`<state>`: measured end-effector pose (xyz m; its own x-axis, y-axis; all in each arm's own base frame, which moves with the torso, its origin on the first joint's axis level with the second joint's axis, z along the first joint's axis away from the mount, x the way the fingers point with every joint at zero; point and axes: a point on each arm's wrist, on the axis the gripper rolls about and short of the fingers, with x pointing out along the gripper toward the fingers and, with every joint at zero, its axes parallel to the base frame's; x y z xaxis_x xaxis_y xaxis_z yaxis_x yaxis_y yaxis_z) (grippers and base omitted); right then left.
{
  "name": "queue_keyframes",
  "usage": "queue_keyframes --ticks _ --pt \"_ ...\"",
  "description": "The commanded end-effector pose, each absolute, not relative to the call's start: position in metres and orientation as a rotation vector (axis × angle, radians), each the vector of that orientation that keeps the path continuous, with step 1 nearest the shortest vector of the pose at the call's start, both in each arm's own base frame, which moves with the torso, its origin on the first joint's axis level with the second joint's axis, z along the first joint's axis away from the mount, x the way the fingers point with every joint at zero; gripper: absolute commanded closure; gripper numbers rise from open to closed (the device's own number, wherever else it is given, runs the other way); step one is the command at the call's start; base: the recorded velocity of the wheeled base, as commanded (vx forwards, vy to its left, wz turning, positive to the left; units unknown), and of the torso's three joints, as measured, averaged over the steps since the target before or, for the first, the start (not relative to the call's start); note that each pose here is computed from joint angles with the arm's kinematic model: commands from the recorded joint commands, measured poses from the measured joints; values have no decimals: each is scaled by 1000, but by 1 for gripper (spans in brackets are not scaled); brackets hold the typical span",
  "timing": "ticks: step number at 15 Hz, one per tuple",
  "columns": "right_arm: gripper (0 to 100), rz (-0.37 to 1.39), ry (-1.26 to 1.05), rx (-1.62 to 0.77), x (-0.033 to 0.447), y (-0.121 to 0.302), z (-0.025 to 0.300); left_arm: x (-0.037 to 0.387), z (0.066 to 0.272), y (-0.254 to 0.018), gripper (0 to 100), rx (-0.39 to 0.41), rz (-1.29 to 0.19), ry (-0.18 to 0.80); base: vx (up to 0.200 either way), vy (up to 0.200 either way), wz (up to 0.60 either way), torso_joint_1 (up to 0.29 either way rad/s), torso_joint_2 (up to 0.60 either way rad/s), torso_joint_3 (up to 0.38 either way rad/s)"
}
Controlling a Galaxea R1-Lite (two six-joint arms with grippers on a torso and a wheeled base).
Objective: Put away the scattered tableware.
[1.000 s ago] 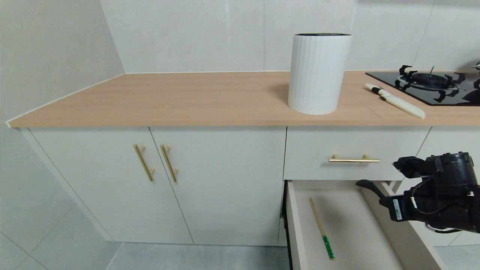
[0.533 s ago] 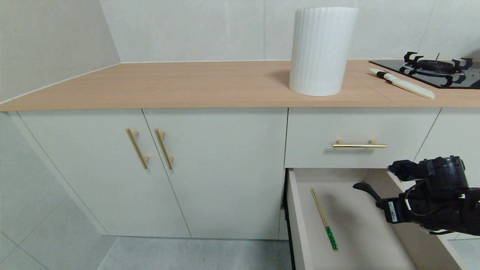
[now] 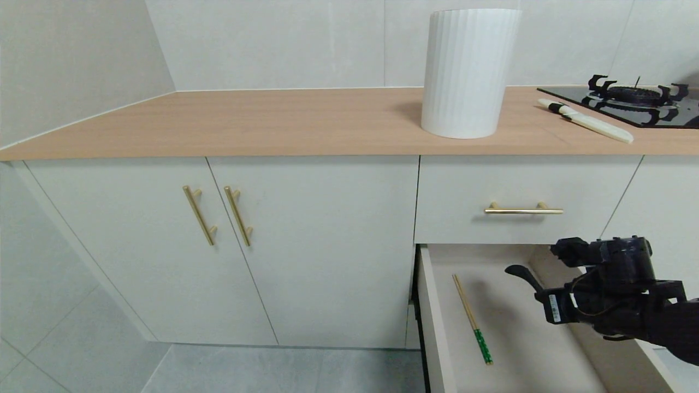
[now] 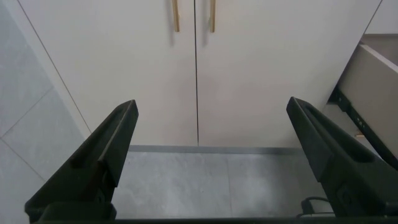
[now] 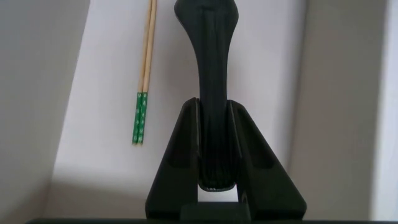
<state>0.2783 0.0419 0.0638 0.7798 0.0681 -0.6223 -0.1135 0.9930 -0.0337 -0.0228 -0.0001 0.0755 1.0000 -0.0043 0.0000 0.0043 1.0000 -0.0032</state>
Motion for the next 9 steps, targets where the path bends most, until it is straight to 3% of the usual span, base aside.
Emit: queue_keyframes --ticks 1,4,9 --pt "100 91 738 -95 288 52 17 -23 75 0 0 -3 -5 0 0 0 0 0 0 0" --pt "100 34 748 -99 298 56 -27 -23 76 0 0 -3 -5 2 0 0 0 0 0 0" --pt "100 28 765 -101 304 57 -58 -23 75 0 0 -5 -5 0 0 0 0 0 0 0"
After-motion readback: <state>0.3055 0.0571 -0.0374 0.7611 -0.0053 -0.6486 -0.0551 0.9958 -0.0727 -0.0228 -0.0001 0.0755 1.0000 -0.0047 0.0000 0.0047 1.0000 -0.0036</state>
